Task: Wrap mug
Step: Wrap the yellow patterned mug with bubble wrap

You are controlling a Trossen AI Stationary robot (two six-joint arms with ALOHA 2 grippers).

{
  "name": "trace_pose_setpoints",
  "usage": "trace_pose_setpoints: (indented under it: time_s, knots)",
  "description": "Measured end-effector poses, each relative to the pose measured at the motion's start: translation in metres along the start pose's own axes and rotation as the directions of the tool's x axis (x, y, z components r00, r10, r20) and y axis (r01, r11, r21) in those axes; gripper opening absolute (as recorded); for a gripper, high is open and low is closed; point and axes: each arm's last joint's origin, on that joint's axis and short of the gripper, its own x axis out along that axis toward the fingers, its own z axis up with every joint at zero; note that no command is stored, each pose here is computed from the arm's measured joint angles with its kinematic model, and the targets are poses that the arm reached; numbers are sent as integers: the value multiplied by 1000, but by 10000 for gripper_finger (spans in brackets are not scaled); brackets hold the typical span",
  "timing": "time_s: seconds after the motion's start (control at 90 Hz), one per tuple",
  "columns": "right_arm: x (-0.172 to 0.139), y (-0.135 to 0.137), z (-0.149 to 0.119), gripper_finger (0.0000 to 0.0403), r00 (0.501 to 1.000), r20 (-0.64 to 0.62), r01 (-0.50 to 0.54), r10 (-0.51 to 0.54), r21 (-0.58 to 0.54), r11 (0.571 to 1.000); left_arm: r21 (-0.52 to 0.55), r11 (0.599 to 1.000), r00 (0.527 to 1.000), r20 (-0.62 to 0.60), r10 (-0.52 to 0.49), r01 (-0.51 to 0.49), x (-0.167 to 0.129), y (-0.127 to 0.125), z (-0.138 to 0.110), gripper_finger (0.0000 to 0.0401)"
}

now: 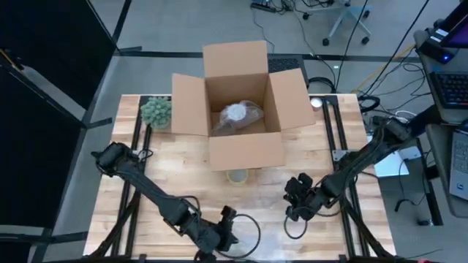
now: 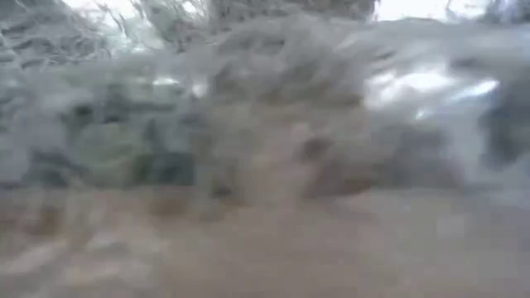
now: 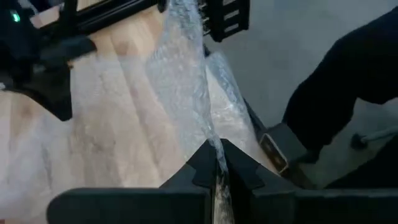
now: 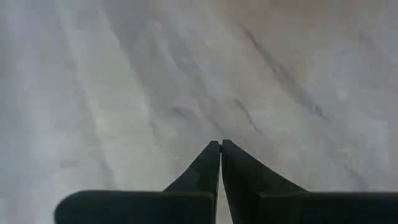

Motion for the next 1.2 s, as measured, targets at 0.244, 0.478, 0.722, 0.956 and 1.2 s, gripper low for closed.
trace_pose_setpoints:
  time_s: [0.244, 0.478, 0.722, 0.956, 1.2]
  knots:
    - [14, -12, -12, 0, 981, -103, 180, -166, 151, 972, -74, 995, 968, -239, -76, 60, -11, -28, -24, 0]
    - [9, -14, -18, 0, 972, -120, 226, -202, 251, 941, -67, 998, 872, -487, -44, 13, -22, -39, -53, 0]
    - [-1, 1, -29, 0, 963, -238, 197, -125, 310, 930, -86, 996, 820, -569, -64, 18, -31, -49, -61, 0]
    - [-2, 4, -31, 0, 965, -240, 176, -101, 316, 932, -189, 982, 806, -583, -103, -11, -31, -49, -62, 0]
    - [-1, 4, -30, 0, 973, -206, 169, -104, 327, 930, -316, 946, 689, -703, -179, -77, -38, -41, -72, 18]
